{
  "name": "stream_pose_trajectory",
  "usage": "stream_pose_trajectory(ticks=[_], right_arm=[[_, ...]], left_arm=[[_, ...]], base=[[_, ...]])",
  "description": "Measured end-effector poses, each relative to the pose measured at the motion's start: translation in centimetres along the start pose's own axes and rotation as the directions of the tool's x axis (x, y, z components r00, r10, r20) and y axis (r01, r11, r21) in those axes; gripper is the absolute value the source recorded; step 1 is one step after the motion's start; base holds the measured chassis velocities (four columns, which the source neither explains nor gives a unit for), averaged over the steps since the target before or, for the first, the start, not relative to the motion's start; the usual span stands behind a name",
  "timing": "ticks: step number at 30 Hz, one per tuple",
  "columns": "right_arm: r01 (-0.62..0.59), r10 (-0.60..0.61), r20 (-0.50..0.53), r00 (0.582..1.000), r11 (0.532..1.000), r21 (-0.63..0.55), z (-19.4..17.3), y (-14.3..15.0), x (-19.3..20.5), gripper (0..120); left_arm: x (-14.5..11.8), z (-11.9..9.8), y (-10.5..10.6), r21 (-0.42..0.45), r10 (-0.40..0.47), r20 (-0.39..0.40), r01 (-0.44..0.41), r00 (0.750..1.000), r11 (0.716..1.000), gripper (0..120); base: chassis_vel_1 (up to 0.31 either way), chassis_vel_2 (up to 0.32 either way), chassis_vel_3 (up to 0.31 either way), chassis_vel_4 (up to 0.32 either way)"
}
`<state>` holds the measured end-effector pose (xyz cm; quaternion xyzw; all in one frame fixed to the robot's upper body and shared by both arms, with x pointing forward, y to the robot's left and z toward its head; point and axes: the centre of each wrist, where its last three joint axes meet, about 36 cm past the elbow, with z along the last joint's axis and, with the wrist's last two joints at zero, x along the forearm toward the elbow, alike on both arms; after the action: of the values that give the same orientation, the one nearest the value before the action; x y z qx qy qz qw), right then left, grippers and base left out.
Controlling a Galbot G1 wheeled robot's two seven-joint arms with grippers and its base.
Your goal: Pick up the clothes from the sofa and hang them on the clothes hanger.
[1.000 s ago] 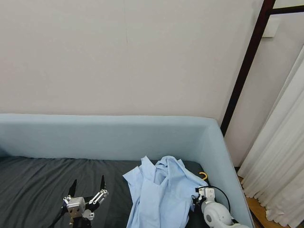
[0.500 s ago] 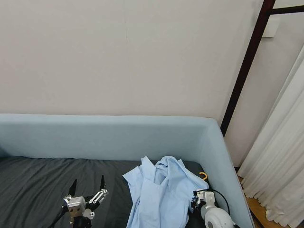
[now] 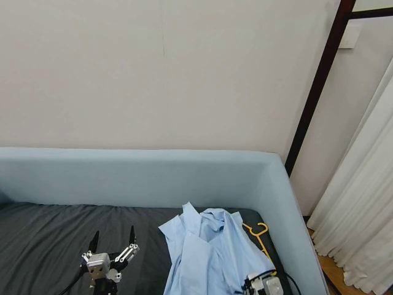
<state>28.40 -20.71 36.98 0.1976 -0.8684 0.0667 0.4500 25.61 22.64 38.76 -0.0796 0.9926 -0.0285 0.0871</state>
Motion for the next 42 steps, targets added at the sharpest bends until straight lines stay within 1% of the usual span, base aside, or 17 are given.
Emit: stream_pose_trajectory(ticks=[4,8,20,21,23,24,26,28,29,31,32,33,34,37,38,41,42], right_arm=[[0.030,-0.030,-0.044,0.999,0.999,0.016,1.6,1.2,1.4,0],[0.045,-0.042,-0.073,0.996,0.999,0.030,3.0,2.1,1.8,0],[0.059,-0.055,-0.110,0.992,0.998,0.036,3.7,3.2,1.4,0],[0.052,-0.049,-0.110,0.993,0.998,0.021,3.2,3.3,1.4,0],[0.060,-0.062,-0.114,0.992,0.998,-0.019,1.8,3.4,2.2,7],[0.060,-0.062,-0.114,0.992,0.998,-0.019,1.8,3.4,2.2,7],[0.084,-0.092,-0.122,0.988,0.994,-0.063,0.0,3.6,3.9,15],[0.115,-0.126,-0.133,0.983,0.990,-0.087,-2.7,3.4,6.2,25],[0.115,-0.126,-0.133,0.983,0.990,-0.087,-2.7,3.4,6.2,25],[0.112,-0.120,-0.096,0.988,0.990,-0.081,-5.3,2.2,7.0,35],[0.088,-0.092,-0.048,0.995,0.993,-0.076,-6.6,1.0,6.3,40],[0.088,-0.092,-0.048,0.995,0.993,-0.076,-6.6,1.0,6.3,40],[0.066,-0.067,-0.008,0.998,0.995,-0.077,-7.4,0.2,5.5,43],[-0.005,0.020,0.161,0.987,0.995,-0.095,-10.8,-3.7,0.8,56],[-0.005,0.020,0.161,0.987,0.995,-0.095,-10.8,-3.7,0.8,56],[-0.067,0.096,0.252,0.963,0.990,-0.122,-13.8,-7.7,-4.5,72],[-0.073,0.104,0.261,0.960,0.989,-0.128,-14.2,-8.3,-5.3,73]], left_arm=[[0.0,0.1,0.0,0.002,0.000,-0.001,0.000,1.000,1.000,100],[-0.1,0.3,-0.1,0.004,-0.003,-0.003,0.003,1.000,1.000,100],[-0.2,0.3,-0.2,0.008,-0.006,-0.002,0.006,1.000,1.000,100],[-0.2,0.3,-0.2,0.007,-0.007,-0.002,0.007,1.000,1.000,100],[-0.2,0.3,-0.2,0.005,-0.008,-0.002,0.008,1.000,1.000,100],[-0.2,0.3,-0.2,0.005,-0.008,-0.002,0.008,1.000,1.000,100],[-0.2,0.4,-0.2,0.004,-0.008,-0.002,0.008,1.000,1.000,100],[-0.2,0.4,-0.2,0.003,-0.007,-0.004,0.007,1.000,1.000,100],[-0.2,0.4,-0.2,0.003,-0.007,-0.004,0.007,1.000,1.000,100],[-0.2,0.5,-0.3,0.002,-0.007,-0.007,0.007,1.000,1.000,100],[-0.3,0.5,-0.4,0.003,-0.008,-0.007,0.008,1.000,1.000,100],[-0.3,0.5,-0.4,0.003,-0.008,-0.007,0.008,1.000,1.000,100],[-0.3,0.5,-0.4,0.003,-0.009,-0.007,0.009,1.000,1.000,100],[-0.2,0.5,-0.6,-0.001,-0.009,-0.014,0.009,1.000,1.000,100],[-0.2,0.5,-0.6,-0.001,-0.009,-0.014,0.009,1.000,1.000,100],[0.1,0.3,-0.5,-0.008,-0.013,-0.018,0.012,1.000,1.000,100],[0.1,0.3,-0.5,-0.010,-0.014,-0.018,0.013,1.000,1.000,100]], base=[[0.000,0.000,0.000,0.000],[0.000,0.000,0.000,0.000],[0.000,0.000,0.000,0.000],[0.000,0.000,0.000,0.000],[0.000,0.000,0.000,0.000],[0.000,0.000,0.000,0.000],[0.000,0.000,0.000,0.000],[0.000,0.000,0.000,0.000],[0.000,0.000,0.000,0.000],[0.000,0.000,0.000,0.000],[0.000,0.000,0.000,0.000],[0.000,0.000,0.000,0.000],[0.000,0.000,0.000,0.000],[0.000,0.000,0.000,0.000],[0.000,0.000,0.000,0.000],[0.000,0.000,0.000,0.000],[0.000,0.000,0.000,0.000]])
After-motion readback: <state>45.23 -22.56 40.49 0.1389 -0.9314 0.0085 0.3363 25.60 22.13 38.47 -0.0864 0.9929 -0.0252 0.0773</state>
